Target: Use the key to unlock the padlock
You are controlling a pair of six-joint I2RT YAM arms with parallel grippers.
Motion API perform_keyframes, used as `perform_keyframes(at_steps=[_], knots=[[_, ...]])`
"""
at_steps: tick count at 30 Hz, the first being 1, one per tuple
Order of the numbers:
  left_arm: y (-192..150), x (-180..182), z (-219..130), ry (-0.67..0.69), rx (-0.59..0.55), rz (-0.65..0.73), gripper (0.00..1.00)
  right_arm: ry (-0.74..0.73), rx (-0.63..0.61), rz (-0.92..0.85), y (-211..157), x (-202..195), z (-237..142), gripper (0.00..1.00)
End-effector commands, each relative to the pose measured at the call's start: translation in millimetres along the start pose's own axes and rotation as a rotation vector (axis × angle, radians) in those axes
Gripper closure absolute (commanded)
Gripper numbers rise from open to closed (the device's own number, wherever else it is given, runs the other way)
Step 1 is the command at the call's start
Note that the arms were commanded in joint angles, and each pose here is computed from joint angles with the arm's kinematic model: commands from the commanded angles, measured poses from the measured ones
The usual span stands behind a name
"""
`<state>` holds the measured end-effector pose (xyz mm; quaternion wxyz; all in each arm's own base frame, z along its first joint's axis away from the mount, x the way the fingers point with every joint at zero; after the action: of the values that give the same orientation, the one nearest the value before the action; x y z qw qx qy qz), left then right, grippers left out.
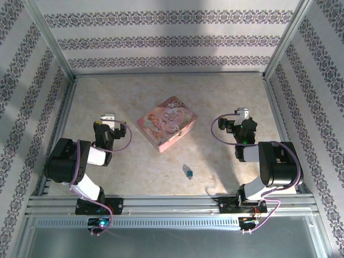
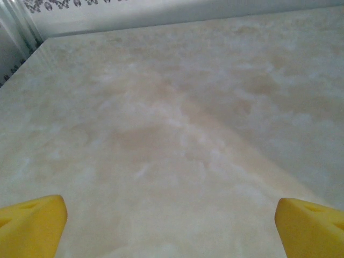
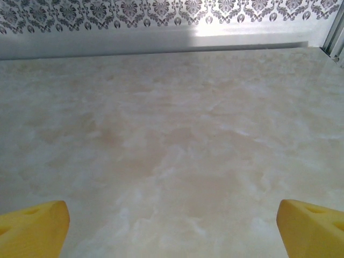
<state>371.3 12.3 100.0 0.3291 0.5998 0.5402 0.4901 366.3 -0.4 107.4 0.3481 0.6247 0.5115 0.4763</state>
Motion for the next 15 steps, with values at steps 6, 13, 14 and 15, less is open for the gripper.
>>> perform_keyframes(at_steps=[6, 13, 14, 15], knots=[[-1.3, 2.1, 0.9, -0.027, 0.015, -0.035, 0.01, -0.014, -0.021, -0.018, 7.8, 4.2, 1.3, 0.02], [-2.0, 2.0, 0.6, -0.027, 0.016, -0.034, 0.01, -0.015, -0.019, -0.02, 7.4, 4.7, 1.5, 0.02], [-1.9, 2.0, 0.6, -0.027, 0.016, -0.034, 0.01, -0.017, -0.019, -0.023, 7.5, 4.8, 1.5, 0.01], [-2.1, 2.0, 0.6, -0.027, 0.016, -0.034, 0.01, -0.023, -0.02, -0.027, 7.4, 5.2, 1.5, 0.02]])
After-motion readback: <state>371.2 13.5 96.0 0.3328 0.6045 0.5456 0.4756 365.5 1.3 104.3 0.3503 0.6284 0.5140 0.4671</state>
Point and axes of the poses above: each hand's point on the last joint's axis, 136 mm out from that joint toward the fingers, its own z axis out along the fingers, its own x axis along the line the jaws close on, y = z × x, the point moved 3 cm from there along -z, back along the fingers, and after that the axes turned 10 degrees about z, right-handed, at the moved point
